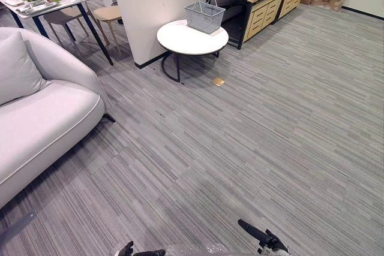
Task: Pick vegetable in the basket
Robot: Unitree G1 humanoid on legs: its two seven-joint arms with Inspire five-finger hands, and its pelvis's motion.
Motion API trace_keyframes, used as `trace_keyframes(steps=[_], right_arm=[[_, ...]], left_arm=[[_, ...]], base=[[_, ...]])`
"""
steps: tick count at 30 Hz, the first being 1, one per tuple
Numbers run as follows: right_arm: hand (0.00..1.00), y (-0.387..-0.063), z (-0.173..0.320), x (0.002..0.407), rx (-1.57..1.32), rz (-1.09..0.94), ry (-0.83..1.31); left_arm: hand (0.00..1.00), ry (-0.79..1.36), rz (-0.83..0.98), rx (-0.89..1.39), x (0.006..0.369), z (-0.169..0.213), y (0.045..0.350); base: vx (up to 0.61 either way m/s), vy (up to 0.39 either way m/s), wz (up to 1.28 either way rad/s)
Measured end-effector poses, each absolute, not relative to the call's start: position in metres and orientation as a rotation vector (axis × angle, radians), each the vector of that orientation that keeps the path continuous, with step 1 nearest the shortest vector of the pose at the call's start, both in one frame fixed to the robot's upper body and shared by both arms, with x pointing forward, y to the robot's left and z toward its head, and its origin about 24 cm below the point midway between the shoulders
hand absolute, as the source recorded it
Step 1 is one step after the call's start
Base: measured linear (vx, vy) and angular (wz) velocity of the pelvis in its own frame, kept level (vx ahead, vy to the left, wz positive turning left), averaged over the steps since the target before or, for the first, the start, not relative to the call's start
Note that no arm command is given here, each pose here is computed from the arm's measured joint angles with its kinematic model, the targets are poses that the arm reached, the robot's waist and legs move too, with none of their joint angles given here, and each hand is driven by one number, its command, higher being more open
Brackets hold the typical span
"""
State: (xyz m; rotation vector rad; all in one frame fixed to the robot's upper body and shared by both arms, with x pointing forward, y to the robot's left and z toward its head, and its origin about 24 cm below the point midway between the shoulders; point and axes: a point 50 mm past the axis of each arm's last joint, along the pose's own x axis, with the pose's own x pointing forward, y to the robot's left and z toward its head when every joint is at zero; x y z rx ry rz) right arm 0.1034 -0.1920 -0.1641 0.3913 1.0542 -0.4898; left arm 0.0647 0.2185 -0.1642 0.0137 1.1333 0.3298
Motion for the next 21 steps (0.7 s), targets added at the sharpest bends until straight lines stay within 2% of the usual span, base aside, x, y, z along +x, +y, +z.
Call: trace_keyframes(steps=[21], right_arm=[[1.0,-0.1935,-0.1657,0.0987,0.349,-0.477,1.081]], left_arm=[[1.0,1.131,0.339,0.004,0.0643,-0.1642,0.2188]], base=[[0.0,-0.002,0.0]])
